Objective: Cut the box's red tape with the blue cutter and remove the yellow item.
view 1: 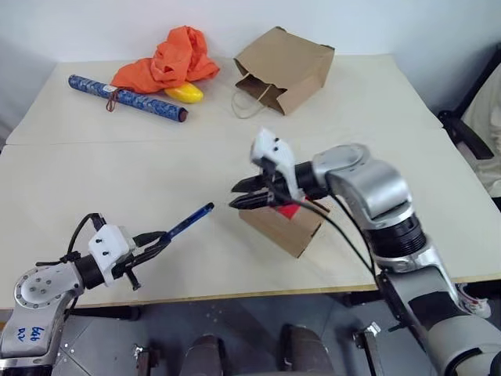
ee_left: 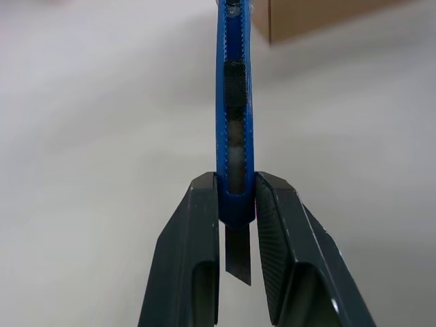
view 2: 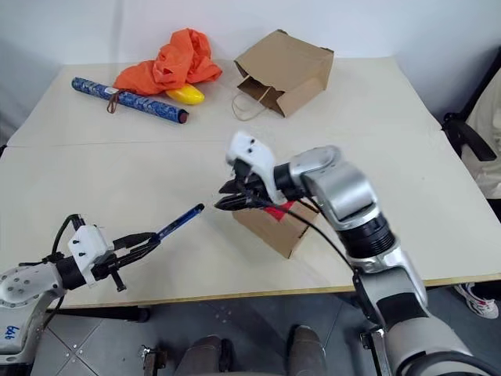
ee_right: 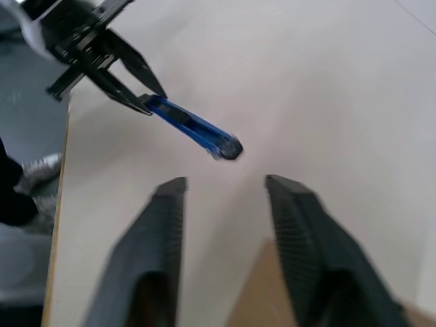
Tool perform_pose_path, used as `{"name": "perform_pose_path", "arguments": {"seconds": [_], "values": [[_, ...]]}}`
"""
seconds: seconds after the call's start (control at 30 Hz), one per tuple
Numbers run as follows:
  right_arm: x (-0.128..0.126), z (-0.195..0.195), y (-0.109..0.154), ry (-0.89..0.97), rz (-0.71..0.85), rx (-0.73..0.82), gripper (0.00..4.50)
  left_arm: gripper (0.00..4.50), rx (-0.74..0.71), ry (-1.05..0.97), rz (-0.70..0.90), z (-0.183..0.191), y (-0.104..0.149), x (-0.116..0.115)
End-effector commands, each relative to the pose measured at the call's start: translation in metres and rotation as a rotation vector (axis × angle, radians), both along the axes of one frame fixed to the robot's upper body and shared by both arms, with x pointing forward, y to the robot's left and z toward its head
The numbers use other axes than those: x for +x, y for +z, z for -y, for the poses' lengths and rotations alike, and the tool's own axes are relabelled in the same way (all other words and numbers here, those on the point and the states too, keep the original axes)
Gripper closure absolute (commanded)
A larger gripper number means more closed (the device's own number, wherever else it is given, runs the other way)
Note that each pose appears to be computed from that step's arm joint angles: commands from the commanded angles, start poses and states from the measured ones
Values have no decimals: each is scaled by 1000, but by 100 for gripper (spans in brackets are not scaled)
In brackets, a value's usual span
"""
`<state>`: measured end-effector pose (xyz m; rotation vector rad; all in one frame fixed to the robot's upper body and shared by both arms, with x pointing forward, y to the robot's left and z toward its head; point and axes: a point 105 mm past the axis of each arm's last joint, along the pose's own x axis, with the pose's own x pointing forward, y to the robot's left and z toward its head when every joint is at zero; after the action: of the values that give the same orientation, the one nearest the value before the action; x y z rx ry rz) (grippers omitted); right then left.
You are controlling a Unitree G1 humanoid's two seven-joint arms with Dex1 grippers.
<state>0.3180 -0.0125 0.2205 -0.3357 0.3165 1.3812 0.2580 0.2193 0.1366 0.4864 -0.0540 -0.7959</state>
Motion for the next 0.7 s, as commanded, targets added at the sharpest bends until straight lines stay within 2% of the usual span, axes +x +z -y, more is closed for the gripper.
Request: {"name": "perform_pose_path", "arguments": {"seconds": [0.03, 0.13, 0.17, 0.37, 0.53, 0.7], "values": [[6, 7, 24, -74, -62, 13, 119, 409, -19, -24, 183, 13, 20, 9], [13, 11, 36, -116, -122, 34, 19, 409, -11, -44, 277, 23, 26, 17], [14, 11, 38, -120, -134, 40, 4, 409, -2, -49, 295, 26, 26, 19], [19, 7, 59, -116, -221, 111, 4, 409, 56, -69, 415, 42, 28, 35], [23, -5, 45, -108, -249, 41, 4, 409, 64, -6, 541, 50, 41, 52], [28, -15, 36, -108, -258, 20, 4, 409, 30, -26, 558, 62, 44, 53]]}}
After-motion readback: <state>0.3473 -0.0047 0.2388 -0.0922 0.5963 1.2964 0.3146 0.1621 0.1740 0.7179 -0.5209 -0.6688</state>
